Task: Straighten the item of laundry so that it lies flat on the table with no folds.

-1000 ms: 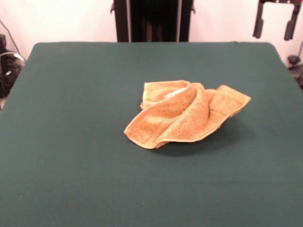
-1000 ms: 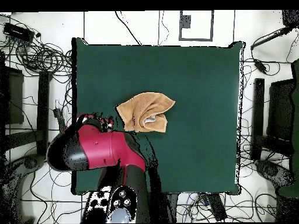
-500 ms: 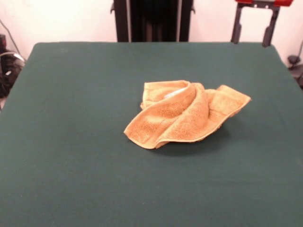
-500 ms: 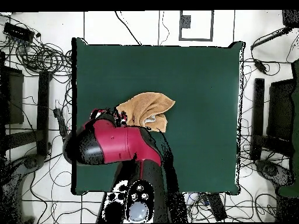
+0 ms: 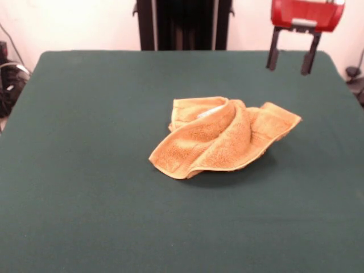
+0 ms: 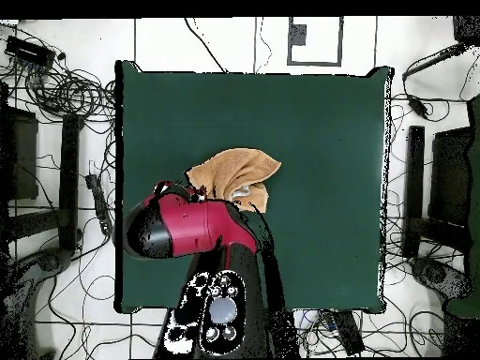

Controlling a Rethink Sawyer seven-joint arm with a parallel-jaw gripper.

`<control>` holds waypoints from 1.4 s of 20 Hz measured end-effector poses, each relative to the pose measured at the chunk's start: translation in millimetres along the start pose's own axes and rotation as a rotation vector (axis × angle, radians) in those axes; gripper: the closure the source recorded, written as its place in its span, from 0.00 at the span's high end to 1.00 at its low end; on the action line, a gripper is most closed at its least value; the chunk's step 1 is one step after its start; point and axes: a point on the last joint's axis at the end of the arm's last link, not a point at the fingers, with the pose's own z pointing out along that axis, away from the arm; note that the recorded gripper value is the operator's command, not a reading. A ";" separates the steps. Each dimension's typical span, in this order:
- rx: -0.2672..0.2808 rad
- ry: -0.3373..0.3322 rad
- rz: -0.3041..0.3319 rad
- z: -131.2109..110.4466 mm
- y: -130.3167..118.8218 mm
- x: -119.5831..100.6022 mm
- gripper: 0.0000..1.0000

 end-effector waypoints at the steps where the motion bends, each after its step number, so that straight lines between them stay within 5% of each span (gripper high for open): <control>1: 0.001 0.005 -0.001 2.8 0.2 1.9 1.00; 12: 0.025 0.077 -0.027 46.7 5.1 30.2 1.00; 28: 0.016 0.080 -0.085 58.6 35.7 46.6 1.00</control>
